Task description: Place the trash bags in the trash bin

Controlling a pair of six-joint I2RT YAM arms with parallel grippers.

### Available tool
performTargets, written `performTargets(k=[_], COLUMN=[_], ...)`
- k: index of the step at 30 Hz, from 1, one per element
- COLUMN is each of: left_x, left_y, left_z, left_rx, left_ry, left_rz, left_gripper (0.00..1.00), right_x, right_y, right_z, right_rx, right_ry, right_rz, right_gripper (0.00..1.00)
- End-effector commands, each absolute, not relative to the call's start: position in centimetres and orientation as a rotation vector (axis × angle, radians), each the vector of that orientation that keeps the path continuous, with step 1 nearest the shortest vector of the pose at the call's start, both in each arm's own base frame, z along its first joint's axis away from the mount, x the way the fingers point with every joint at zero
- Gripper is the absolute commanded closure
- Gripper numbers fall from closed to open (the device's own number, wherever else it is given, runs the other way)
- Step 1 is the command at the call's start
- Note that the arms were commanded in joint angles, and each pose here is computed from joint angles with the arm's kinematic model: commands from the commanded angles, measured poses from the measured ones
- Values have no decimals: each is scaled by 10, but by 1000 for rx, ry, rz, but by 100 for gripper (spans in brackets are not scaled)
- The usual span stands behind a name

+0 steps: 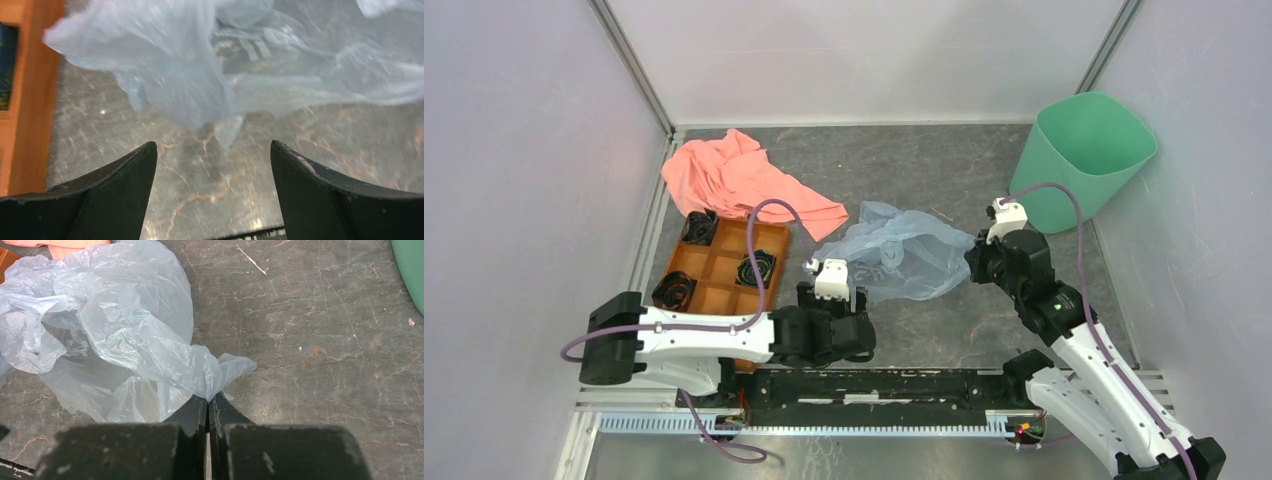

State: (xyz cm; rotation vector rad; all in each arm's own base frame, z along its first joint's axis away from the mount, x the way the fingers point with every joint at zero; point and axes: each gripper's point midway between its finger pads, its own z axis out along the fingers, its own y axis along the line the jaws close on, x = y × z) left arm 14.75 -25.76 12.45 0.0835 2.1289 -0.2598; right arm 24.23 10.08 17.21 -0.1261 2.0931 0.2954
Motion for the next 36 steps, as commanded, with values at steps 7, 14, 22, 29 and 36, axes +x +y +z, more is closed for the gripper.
performTargets(k=[7, 14, 22, 29, 36], left_x=[198, 213, 207, 258, 340], left_y=[-253, -246, -233, -244, -292], left_z=[151, 149, 131, 134, 463], left_rx=[-83, -81, -1, 90, 292], left_ry=[2013, 2032, 2173, 2452, 1817], left_rz=[-213, -168, -255, -568, -1065], left_gripper=[18, 43, 93, 98, 98], right_x=[245, 244, 235, 279, 364], right_y=[102, 102, 96, 127, 132], right_z=[187, 182, 129, 129, 451], right_rx=[-113, -117, -142, -98, -124], right_ry=[2031, 2041, 2158, 2229, 1718], right_rz=[320, 321, 265, 338, 275], right_gripper=[100, 100, 100, 100, 100])
